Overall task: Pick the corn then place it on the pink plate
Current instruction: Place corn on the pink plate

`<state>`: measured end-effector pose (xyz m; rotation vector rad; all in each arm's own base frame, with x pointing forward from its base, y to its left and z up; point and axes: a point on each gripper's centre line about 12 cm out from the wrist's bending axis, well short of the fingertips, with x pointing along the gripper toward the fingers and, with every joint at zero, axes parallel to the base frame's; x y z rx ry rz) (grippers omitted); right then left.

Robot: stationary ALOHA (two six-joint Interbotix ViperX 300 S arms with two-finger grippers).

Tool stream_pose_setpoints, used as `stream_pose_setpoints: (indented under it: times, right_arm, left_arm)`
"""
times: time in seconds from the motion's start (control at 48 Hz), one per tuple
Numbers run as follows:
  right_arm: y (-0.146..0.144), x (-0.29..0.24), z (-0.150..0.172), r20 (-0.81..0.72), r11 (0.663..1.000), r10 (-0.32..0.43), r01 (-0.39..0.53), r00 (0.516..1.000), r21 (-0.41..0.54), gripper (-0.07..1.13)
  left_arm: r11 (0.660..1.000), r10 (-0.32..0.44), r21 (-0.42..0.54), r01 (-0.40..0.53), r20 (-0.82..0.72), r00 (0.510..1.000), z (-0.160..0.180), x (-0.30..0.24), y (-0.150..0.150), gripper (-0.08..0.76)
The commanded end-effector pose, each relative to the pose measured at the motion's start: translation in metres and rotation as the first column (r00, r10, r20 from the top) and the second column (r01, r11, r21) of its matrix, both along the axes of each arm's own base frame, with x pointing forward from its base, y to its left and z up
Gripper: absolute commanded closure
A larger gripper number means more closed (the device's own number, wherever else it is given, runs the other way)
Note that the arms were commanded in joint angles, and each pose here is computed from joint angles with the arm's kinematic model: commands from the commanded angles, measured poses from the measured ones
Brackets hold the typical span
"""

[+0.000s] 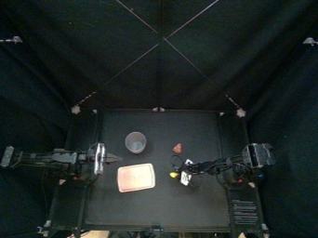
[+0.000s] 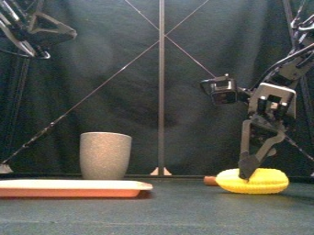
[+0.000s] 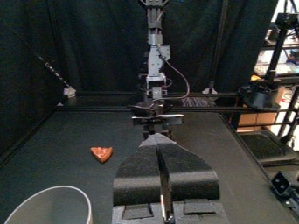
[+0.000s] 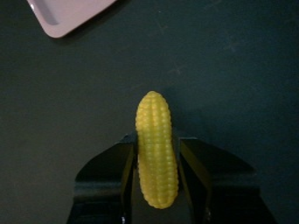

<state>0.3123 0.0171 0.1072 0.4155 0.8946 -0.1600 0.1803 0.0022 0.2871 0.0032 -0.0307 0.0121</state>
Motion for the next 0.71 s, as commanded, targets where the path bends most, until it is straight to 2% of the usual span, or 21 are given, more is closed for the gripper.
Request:
stream_pose_setpoints:
  times: [0.021, 0.146, 0.292, 0.458, 0.708]
  right_arm:
    - [0.000, 0.011, 0.013, 0.048, 1.000, -0.001, 0.001, 0.999, 0.001, 0.55]
    - [0.001, 0.029, 0.030, 0.109, 1.000, 0.016, -0.015, 0.994, -0.011, 0.58]
    - [0.003, 0.065, 0.067, 0.229, 0.996, 0.077, -0.062, 0.970, -0.071, 0.58]
    - [0.004, 0.109, 0.093, 0.313, 0.988, 0.123, -0.087, 0.942, -0.125, 0.58]
    - [0.005, 0.169, 0.085, 0.326, 0.982, 0.149, -0.101, 0.934, -0.160, 0.58]
  left_arm:
    - [1.000, 0.002, 0.000, -0.002, 0.018, 1.000, 0.007, 0.001, 0.000, 0.714]
    - [1.000, 0.002, 0.002, -0.002, 0.020, 1.000, 0.007, 0.001, 0.000, 0.714]
    - [1.000, 0.001, 0.003, -0.001, 0.023, 1.000, 0.009, 0.001, 0.000, 0.712]
    - [1.000, 0.004, 0.003, -0.005, 0.028, 1.000, 0.010, 0.001, 0.001, 0.714]
    - [1.000, 0.023, 0.003, -0.023, 0.031, 0.999, 0.012, 0.001, 0.004, 0.714]
